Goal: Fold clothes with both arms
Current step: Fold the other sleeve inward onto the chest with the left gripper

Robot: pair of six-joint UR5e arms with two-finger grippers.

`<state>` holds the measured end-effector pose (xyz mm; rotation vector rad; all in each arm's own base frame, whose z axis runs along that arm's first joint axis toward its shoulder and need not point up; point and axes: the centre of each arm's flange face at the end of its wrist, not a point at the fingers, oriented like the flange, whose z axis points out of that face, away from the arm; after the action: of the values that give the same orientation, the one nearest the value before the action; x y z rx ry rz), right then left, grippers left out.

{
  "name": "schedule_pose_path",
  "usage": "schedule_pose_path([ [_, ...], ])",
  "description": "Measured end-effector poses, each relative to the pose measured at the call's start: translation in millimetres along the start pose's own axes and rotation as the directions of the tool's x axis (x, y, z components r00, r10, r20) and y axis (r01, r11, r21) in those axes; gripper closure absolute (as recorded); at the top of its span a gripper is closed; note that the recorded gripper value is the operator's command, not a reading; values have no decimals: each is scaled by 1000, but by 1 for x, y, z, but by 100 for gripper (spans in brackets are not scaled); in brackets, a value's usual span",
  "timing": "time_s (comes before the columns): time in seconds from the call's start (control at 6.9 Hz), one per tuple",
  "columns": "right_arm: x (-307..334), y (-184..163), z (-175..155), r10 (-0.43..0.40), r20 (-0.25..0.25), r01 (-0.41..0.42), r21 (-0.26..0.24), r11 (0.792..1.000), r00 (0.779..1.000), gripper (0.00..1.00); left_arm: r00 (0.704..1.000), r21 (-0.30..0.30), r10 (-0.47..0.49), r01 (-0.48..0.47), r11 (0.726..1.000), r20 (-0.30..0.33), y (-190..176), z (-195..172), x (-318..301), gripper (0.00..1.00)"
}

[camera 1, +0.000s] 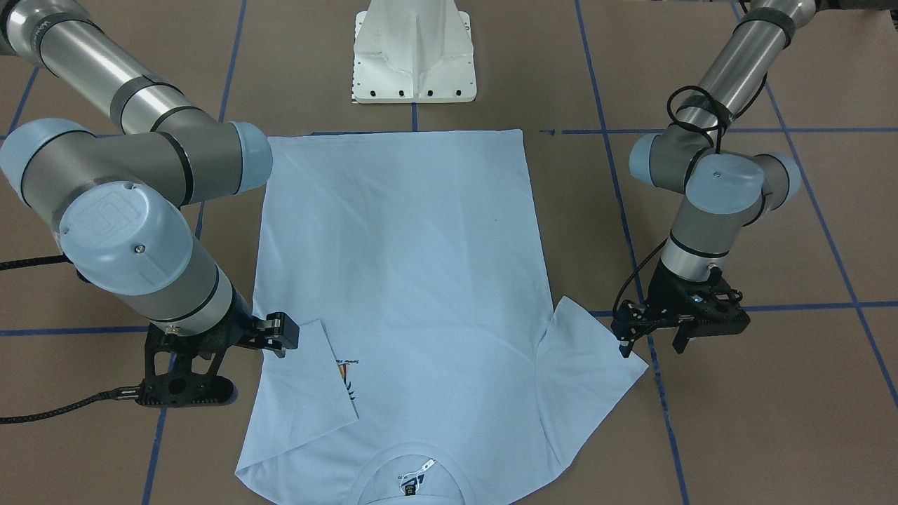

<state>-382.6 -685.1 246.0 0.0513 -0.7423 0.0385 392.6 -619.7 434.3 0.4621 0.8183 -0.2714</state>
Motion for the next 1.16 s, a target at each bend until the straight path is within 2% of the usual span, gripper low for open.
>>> schedule_pose_path([
  [0.14,0,0,0,5,0,-5,1,1000,1000,0,1000,12,3,-3,1000,23,6,12,2,3],
  [0.43,0,0,2,10,-2,-10,-1,1000,1000,0,1000,35,15,-16,999,4,17,30,4,10],
  [0.87,1,0,4,12,-4,-12,-3,1000,1000,0,1000,41,27,-27,999,-10,19,35,2,18],
  [1.01,0,0,5,11,-5,-11,-4,1000,1000,0,1000,40,29,-29,999,-10,20,35,1,31],
  [1.16,0,0,5,11,-5,-11,-5,1000,1000,0,999,39,30,-29,999,-11,20,35,1,51],
])
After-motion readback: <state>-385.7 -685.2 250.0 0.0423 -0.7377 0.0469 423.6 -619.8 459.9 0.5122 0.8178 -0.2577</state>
